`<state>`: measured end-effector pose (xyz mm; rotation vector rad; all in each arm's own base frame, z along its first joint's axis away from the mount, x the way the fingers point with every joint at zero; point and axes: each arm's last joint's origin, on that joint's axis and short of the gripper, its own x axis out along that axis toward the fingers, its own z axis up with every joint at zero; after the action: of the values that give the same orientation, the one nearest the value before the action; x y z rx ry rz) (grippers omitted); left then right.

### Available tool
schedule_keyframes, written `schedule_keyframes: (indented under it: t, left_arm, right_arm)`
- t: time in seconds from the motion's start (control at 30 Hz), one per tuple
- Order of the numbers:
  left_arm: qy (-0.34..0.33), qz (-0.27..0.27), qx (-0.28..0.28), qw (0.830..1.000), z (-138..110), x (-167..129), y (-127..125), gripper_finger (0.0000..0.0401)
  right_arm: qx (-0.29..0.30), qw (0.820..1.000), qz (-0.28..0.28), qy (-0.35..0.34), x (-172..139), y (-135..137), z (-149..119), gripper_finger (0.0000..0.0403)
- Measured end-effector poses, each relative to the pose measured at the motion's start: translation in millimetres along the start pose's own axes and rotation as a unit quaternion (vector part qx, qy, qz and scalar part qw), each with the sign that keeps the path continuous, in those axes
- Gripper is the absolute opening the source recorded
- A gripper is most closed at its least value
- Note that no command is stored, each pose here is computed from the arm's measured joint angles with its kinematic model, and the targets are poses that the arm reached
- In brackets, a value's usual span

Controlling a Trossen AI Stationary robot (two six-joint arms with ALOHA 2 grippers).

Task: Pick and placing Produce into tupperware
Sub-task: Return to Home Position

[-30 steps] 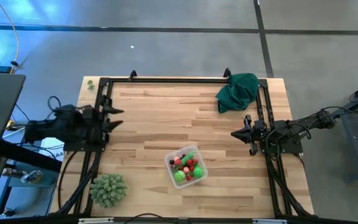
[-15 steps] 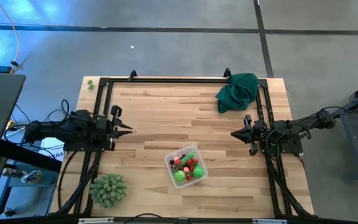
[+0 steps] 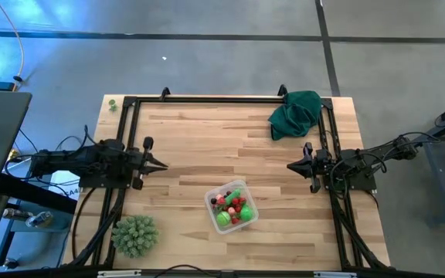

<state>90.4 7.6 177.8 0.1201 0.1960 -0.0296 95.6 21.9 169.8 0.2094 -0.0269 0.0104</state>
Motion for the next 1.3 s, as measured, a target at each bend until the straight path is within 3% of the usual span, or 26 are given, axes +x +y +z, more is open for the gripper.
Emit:
schedule_keyframes:
  t: [1.3]
  left_arm:
    - [0.019, 0.001, 0.001, 1.0, -3.6, 0.0, -0.3, 0.0017]
  right_arm:
    - [0.0, 1.0, 0.0, 0.0, 0.0, 0.0, 0.0, 0.0]
